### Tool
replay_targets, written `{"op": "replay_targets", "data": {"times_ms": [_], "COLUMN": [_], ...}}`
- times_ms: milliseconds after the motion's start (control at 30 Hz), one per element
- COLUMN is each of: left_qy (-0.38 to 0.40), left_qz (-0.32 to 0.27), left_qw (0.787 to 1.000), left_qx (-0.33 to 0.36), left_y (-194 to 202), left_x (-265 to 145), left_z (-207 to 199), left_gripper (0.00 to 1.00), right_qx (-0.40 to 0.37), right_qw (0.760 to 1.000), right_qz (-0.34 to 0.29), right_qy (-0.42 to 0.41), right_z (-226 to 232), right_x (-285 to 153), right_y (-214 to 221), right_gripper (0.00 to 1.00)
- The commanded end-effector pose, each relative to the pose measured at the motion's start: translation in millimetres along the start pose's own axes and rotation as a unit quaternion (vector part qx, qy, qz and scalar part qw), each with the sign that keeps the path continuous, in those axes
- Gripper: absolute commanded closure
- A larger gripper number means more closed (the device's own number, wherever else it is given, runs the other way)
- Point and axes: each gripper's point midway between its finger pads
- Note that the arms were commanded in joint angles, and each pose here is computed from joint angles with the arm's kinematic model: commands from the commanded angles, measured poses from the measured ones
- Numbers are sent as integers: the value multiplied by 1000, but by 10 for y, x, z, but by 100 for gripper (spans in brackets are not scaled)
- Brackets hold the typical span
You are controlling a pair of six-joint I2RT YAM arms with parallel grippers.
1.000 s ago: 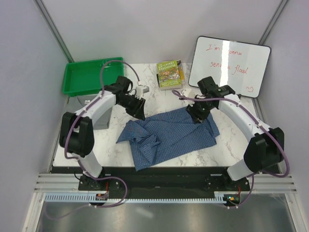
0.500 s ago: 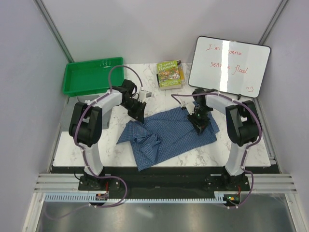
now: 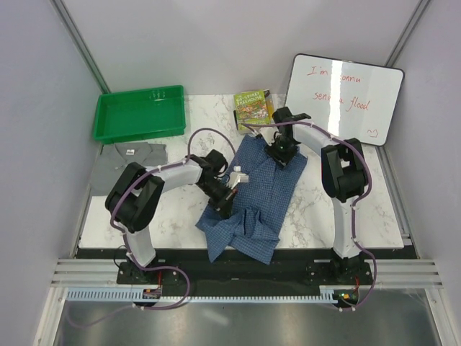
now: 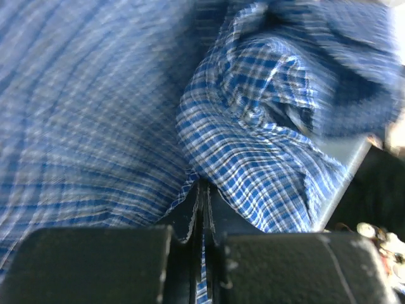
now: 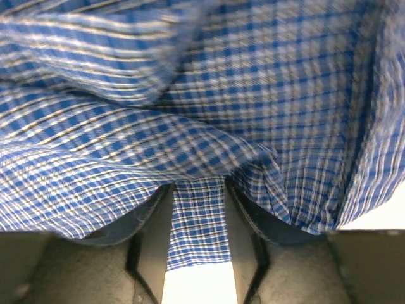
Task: Fold and stack the long sleeve shirts
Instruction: Fold the shirt
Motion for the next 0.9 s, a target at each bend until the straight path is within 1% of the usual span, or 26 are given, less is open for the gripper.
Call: {"op": "replay_targets", "data": {"times_ms": [0, 67, 100, 133, 167, 200, 233, 267, 300, 333, 367, 400, 433, 467, 500, 533, 567, 600, 633, 667, 700, 733, 800, 867], "left_qy": [100, 123, 125, 118, 112, 101, 73, 49, 41, 22, -12, -5, -14, -18, -1, -1, 6, 27, 23, 28, 40, 29, 34, 38], "left_qz": [-35, -78, -105, -149, -172, -192, -205, -208, -179, -160, -151, -114, -100, -95, -64, -49, -35, -9, 7, 20, 40, 49, 65, 65], "left_qw": [994, 989, 987, 982, 978, 974, 967, 959, 961, 941, 928, 921, 892, 872, 852, 823, 804, 774, 745, 728, 703, 685, 661, 649], "left_qx": [-6, -10, 1, 13, 37, 62, 129, 185, 209, 298, 341, 371, 440, 480, 519, 566, 593, 633, 667, 685, 709, 726, 746, 757], "left_y": [-264, -397, -481, -563, -602, -620, -613, -563, -385, -315, -235, -16, 61, 173, 358, 421, 521, 656, 682, 726, 802, 765, 768, 735], "left_x": [-133, -384, -494, -755, -881, -1030, -1144, -1253, -1304, -1269, -1309, -1182, -1145, -1135, -954, -887, -813, -675, -607, -530, -397, -331, -179, -104], "left_z": [-606, -685, -681, -687, -684, -707, -659, -720, -809, -846, -867, -939, -956, -1047, -1127, -1155, -1196, -1328, -1338, -1377, -1461, -1458, -1522, -1553], "left_gripper": [98, 93, 81, 73, 68, 56, 47, 41, 35, 32, 30, 29, 21, 16, 14, 14, 11, 10, 10, 9, 9, 9, 10, 14], "right_qx": [-13, -1, 2, 17, 17, 20, 38, 46, 55, 67, 81, 86, 101, 108, 105, 103, 102, 92, 88, 83, 77, 78, 77, 67], "right_qw": [998, 996, 995, 994, 992, 990, 988, 982, 978, 973, 962, 956, 950, 942, 939, 936, 935, 935, 934, 934, 938, 938, 942, 946], "right_qz": [-55, -86, -100, -109, -126, -134, -144, -160, -165, -164, -176, -179, -167, -170, -167, -164, -162, -157, -150, -148, -140, -136, -129, -135], "right_qy": [30, 27, 20, 19, -6, -22, -38, -87, -113, -148, -192, -214, -243, -269, -283, -295, -300, -306, -312, -314, -308, -308, -301, -289], "right_z": [-141, -155, -145, -150, -28, 44, 125, 339, 453, 616, 810, 945, 1111, 1247, 1360, 1462, 1516, 1600, 1662, 1689, 1709, 1716, 1703, 1704], "right_x": [-342, -592, -683, -762, -896, -956, -1016, -1080, -1113, -1093, -1160, -1178, -1113, -1150, -1139, -1106, -1082, -1054, -1022, -1002, -973, -947, -938, -1020], "right_y": [-221, -258, -279, -283, -332, -356, -387, -424, -434, -405, -425, -430, -346, -346, -335, -280, -271, -268, -241, -229, -216, -200, -160, -127], "right_gripper": [50, 46, 45, 45, 43, 43, 43, 43, 43, 44, 45, 45, 45, 46, 46, 46, 46, 46, 47, 47, 47, 48, 48, 50]}}
Point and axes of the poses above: each gripper's point midway between its finger pads, its own x axis out along the fingers, its own z axis along the line the jaws close on, y = z × x, and after that the axes turned 8 degrees about -x, right-handed
